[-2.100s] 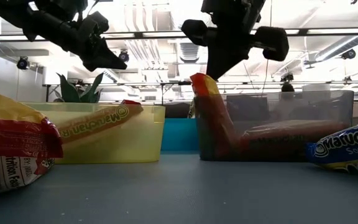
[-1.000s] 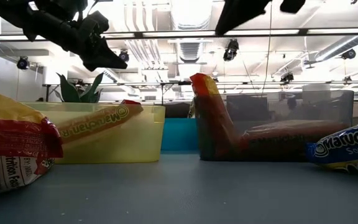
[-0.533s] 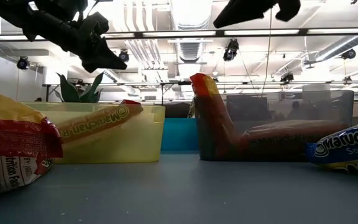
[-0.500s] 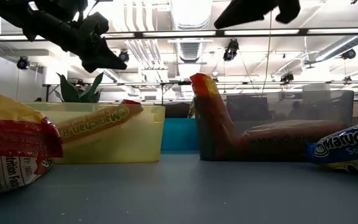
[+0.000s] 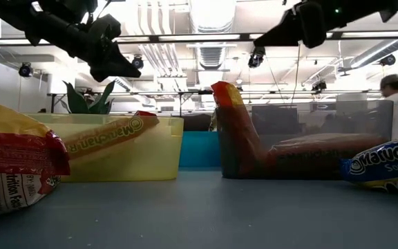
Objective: Sort Maruchan noodles
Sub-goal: Put the red noodle pack into the yellow bin
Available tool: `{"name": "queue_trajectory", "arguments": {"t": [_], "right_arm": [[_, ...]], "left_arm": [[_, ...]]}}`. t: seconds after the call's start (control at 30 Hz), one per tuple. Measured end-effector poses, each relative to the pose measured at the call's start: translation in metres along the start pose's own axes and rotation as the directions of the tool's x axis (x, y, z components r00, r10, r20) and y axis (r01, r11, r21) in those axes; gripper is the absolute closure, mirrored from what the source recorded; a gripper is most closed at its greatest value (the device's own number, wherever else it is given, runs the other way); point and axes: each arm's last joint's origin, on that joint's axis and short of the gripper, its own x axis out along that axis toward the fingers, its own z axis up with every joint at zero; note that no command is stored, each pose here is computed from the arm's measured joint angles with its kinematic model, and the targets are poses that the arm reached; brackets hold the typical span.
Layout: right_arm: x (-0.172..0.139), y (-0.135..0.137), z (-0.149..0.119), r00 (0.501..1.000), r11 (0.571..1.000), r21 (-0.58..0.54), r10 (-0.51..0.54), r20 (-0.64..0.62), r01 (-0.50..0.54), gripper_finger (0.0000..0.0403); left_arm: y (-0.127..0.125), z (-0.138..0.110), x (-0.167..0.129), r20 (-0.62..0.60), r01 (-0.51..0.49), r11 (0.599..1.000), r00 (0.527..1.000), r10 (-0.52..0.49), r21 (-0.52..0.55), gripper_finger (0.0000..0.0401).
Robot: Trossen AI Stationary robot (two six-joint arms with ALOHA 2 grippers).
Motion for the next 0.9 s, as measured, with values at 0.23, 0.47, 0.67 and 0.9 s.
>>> {"name": "queue_trajectory", "arguments": {"t": [0.23, 0.47, 0.67, 0.9], "right_arm": [[-0.012, 0.002, -0.02, 0.996, 0.998, 0.056, -0.02, 0.09, 0.015, 0.0394], [-0.015, 0.006, -0.029, 0.984, 0.999, 0.033, -0.023, 0.176, 0.017, 0.0394], [-0.027, -0.011, -0.015, 0.901, 0.966, 0.034, -0.25, 0.356, 0.255, 0.0394], [-0.047, -0.035, -0.013, 0.836, 0.925, 0.059, -0.366, 0.408, 0.375, 0.0394]], "left_arm": [[0.0, 0.001, 0.0, 0.016, 0.001, 1.0, 1.0, -0.001, 0.001, 0.0401], [0.0, 0.003, 0.0, 0.03, 0.002, 1.0, 1.0, -0.001, -0.01, 0.0401], [0.0, 0.007, -0.002, -0.003, -0.001, 0.998, 1.0, 0.001, -0.058, 0.0401], [-0.001, 0.026, -0.022, -0.233, -0.115, 0.977, 0.97, 0.072, -0.179, 0.0401]]}}
